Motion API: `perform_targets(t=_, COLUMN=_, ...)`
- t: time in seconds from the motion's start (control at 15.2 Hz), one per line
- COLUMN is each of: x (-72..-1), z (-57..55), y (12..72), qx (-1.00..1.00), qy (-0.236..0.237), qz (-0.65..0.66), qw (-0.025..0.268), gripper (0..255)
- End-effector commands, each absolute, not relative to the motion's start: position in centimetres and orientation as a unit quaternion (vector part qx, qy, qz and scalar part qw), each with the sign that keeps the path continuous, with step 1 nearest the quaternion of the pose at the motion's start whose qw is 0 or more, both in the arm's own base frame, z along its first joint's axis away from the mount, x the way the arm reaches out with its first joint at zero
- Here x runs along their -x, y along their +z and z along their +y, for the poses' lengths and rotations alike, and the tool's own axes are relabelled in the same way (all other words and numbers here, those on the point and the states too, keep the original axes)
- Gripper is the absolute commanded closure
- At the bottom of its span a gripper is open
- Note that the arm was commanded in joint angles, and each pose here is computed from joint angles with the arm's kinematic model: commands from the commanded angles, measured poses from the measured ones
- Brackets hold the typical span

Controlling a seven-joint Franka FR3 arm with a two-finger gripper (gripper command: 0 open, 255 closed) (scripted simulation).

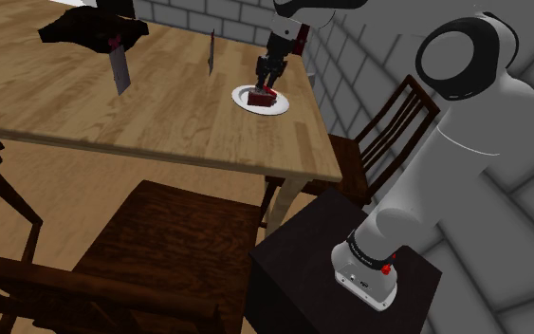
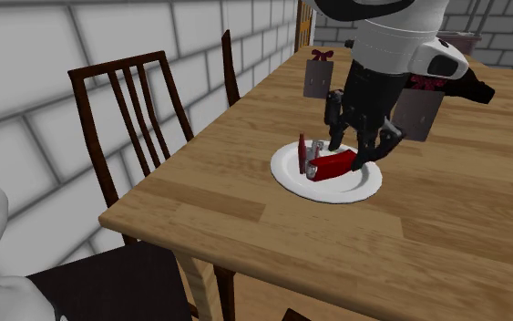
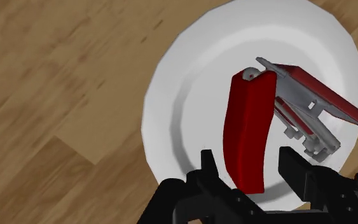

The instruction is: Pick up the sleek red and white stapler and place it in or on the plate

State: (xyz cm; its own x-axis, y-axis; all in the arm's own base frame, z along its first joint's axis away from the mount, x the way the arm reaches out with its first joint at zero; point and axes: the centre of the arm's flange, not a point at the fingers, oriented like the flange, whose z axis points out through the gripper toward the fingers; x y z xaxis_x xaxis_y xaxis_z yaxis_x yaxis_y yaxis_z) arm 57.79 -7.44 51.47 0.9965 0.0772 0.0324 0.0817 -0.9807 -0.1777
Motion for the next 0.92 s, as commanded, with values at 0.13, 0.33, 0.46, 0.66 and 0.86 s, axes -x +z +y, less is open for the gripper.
perform_targets(t=0.13, x=-57.8, z=-7.4, y=51.5, qx=0.995, qy=-0.013, qz=-0.040, qw=0.090, gripper=0)
perform_targets(t=0.33, x=-57.8, z=-7.7, y=52.8, qx=0.995, qy=-0.013, qz=-0.040, qw=0.090, gripper=0)
perform_targets(t=0.46, x=-57.7, z=-8.2, y=55.4, qx=0.995, qy=-0.013, qz=-0.040, qw=0.090, gripper=0)
perform_targets(t=0.66, x=-57.7, z=-8.3, y=56.4, qx=0.995, qy=-0.013, qz=-0.040, qw=0.090, gripper=0)
perform_targets(t=0.86, x=-57.7, z=-8.3, y=56.4, qx=0.995, qy=-0.013, qz=-0.040, qw=0.090, gripper=0)
